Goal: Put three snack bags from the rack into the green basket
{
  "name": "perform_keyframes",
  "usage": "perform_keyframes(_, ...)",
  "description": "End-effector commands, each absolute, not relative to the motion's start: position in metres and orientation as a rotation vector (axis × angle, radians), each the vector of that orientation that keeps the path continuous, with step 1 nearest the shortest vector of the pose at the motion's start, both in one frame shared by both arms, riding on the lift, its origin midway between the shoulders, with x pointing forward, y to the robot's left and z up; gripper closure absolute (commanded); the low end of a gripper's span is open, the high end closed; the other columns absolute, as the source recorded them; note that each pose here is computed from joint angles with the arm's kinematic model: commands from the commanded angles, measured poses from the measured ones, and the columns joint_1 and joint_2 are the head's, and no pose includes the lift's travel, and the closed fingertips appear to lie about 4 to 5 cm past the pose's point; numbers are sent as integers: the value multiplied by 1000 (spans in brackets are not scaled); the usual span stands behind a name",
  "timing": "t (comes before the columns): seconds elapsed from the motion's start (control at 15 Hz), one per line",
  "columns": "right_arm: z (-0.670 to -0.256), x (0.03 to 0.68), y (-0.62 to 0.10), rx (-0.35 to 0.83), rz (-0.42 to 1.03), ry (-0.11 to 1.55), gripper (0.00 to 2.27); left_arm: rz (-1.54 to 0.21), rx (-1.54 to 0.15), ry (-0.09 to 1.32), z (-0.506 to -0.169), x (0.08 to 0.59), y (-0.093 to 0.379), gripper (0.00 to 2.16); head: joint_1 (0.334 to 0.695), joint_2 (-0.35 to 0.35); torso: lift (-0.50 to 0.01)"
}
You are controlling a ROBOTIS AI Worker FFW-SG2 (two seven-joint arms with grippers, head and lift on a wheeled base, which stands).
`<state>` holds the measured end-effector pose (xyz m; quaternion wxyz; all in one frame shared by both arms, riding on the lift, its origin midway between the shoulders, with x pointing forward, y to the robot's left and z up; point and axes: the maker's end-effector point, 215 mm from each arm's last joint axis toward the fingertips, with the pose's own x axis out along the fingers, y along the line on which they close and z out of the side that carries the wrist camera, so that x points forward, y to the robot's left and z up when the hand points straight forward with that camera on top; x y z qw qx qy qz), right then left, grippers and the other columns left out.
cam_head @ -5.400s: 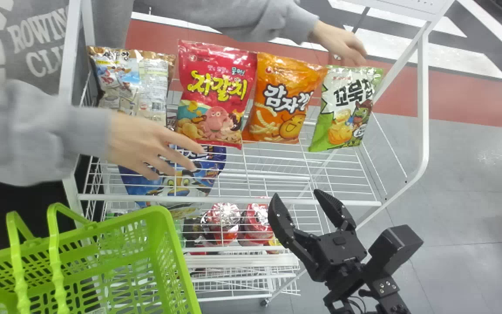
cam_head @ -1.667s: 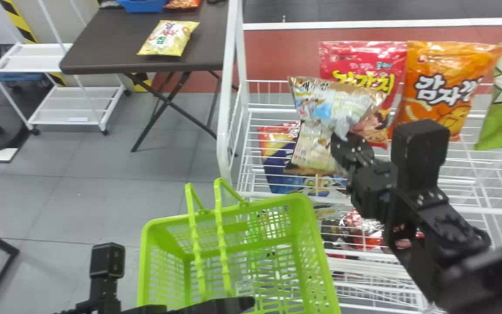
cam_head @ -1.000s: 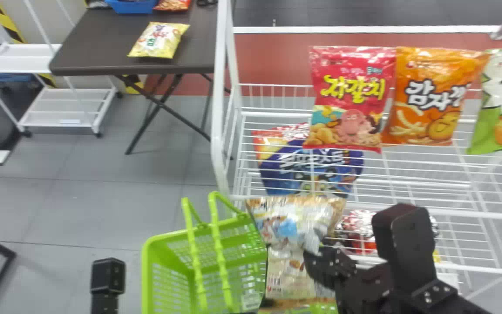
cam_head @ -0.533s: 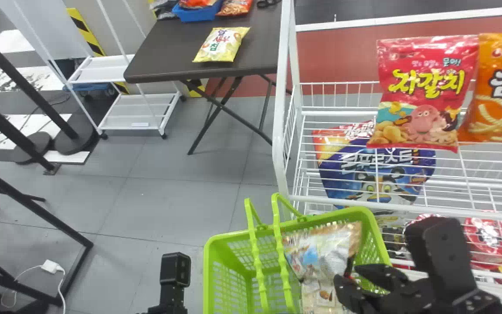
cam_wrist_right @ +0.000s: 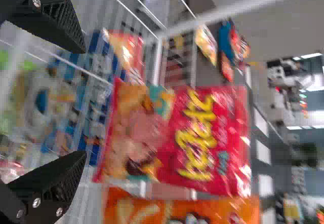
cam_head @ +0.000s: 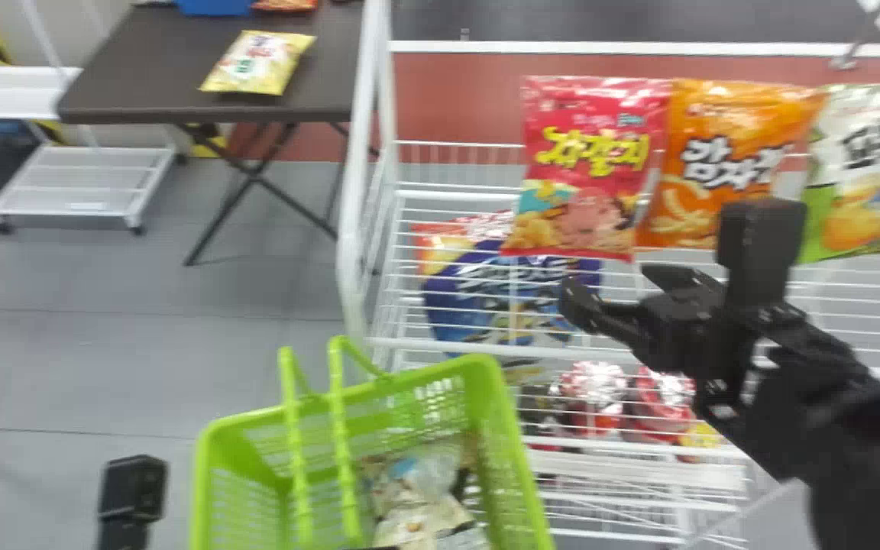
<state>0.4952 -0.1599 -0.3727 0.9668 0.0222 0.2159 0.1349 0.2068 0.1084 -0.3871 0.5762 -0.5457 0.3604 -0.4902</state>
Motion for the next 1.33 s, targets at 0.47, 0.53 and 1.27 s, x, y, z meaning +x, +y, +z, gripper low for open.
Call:
perform_keyframes(0.47, -393, 620, -175, 26, 196, 305, 329, -1175, -1281, 840, -384, 210, 102, 2148, 695, -100, 0)
perform_keyframes(0.53, -395, 620, -167, 31, 225, 309, 451, -1175, -1284, 842, -384, 210, 103, 2148, 695, -99, 0)
perform_keyframes(1.27, -367, 584, -165, 61, 315, 235, 2253, -1181, -1289, 849, -384, 205, 99, 2148, 695, -94, 0)
